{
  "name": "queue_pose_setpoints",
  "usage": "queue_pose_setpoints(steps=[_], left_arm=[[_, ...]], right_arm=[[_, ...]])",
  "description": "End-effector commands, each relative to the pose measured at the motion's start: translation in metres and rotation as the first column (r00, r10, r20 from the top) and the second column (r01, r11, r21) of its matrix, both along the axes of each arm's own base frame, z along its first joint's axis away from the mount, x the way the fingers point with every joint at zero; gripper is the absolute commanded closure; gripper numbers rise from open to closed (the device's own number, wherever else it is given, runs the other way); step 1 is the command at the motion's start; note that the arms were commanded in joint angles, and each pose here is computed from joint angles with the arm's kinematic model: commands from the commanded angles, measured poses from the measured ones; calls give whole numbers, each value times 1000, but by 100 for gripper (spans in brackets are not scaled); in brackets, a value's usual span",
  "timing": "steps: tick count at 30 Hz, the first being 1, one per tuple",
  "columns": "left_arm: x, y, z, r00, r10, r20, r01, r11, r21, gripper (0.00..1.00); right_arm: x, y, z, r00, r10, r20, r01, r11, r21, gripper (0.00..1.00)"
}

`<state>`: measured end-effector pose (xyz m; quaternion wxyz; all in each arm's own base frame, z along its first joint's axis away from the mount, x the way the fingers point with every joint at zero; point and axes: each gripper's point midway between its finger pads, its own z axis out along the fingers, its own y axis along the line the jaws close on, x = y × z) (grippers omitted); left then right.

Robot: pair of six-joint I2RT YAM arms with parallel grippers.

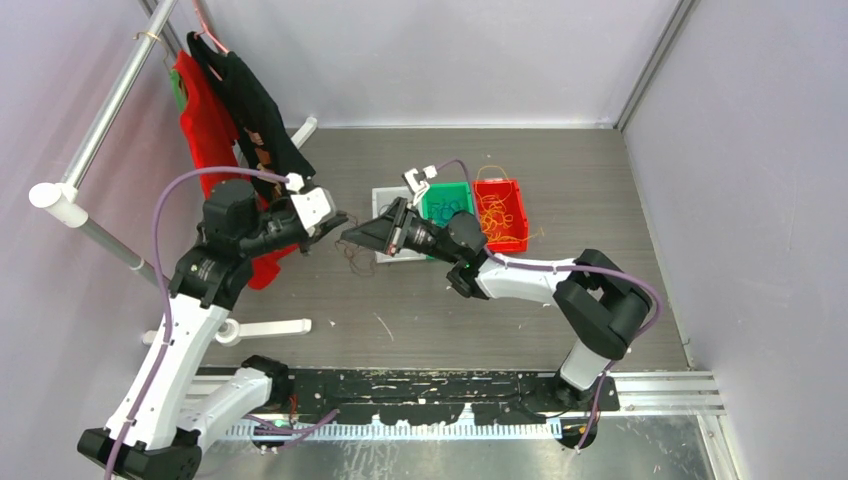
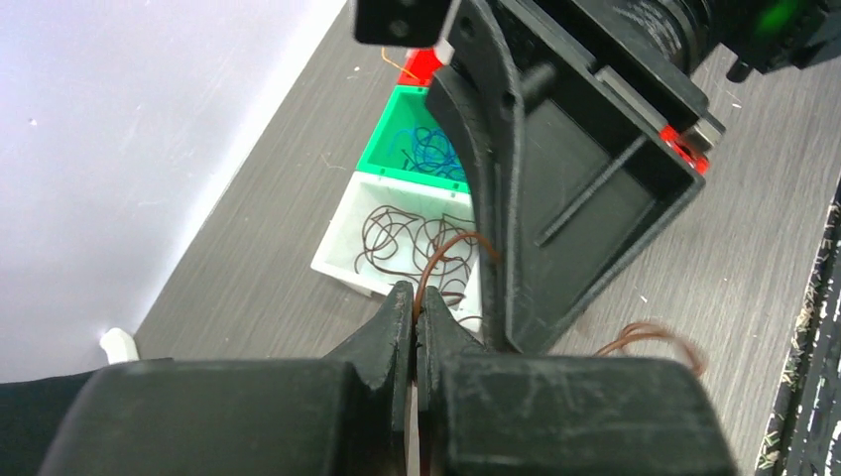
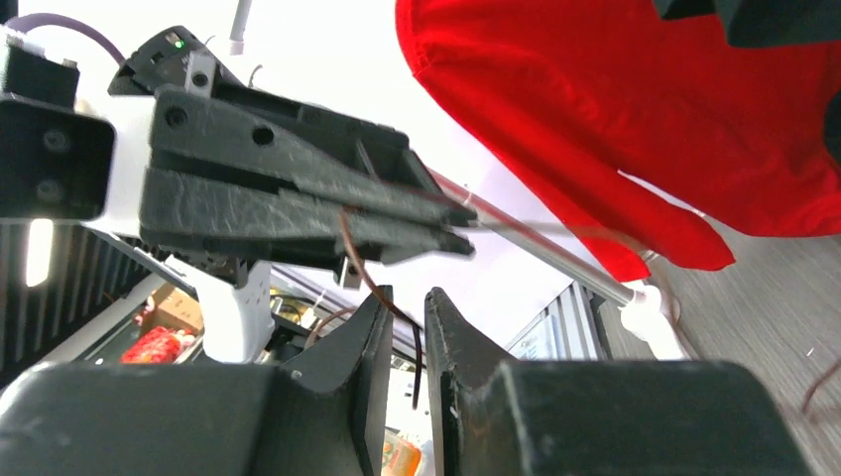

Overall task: Untangle the cables
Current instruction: Pick up the cable at the center of the board.

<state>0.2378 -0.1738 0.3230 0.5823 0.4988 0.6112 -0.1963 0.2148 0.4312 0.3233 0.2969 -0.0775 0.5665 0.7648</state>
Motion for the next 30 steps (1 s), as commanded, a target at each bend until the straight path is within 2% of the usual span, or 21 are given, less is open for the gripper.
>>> queue_pose_setpoints(steps=[1,7,15,16,19,23,27,30], left_arm=[[13,-2,57,987,29,156,-21,998,-55,100],[21,-5,100,981,42,189,-23,994,-102,100],[12,-3,135,971,47,236,-15,991,-136,100],[9,-3,136,971,44,235,-11,990,-137,100],[1,-4,137,974,22,223,10,990,-140,100],[-10,-8,138,977,-15,211,49,987,-154,100],[-15,-9,141,979,-29,201,64,984,-168,100],[-16,-11,142,981,-36,191,70,982,-175,100]], right_arm=[[-20,-6,10,998,46,50,-48,998,38,77],[-27,2,-28,993,48,109,-29,986,-164,78],[-30,-8,-63,990,40,132,5,946,-324,80],[-30,-11,-63,989,32,146,20,941,-338,78],[-21,-24,-60,974,-30,226,121,908,-401,63],[-2,-43,-37,915,-118,385,298,841,-451,48],[14,-58,-17,844,-159,512,421,787,-450,32],[19,-55,-8,807,-151,571,452,781,-431,25]])
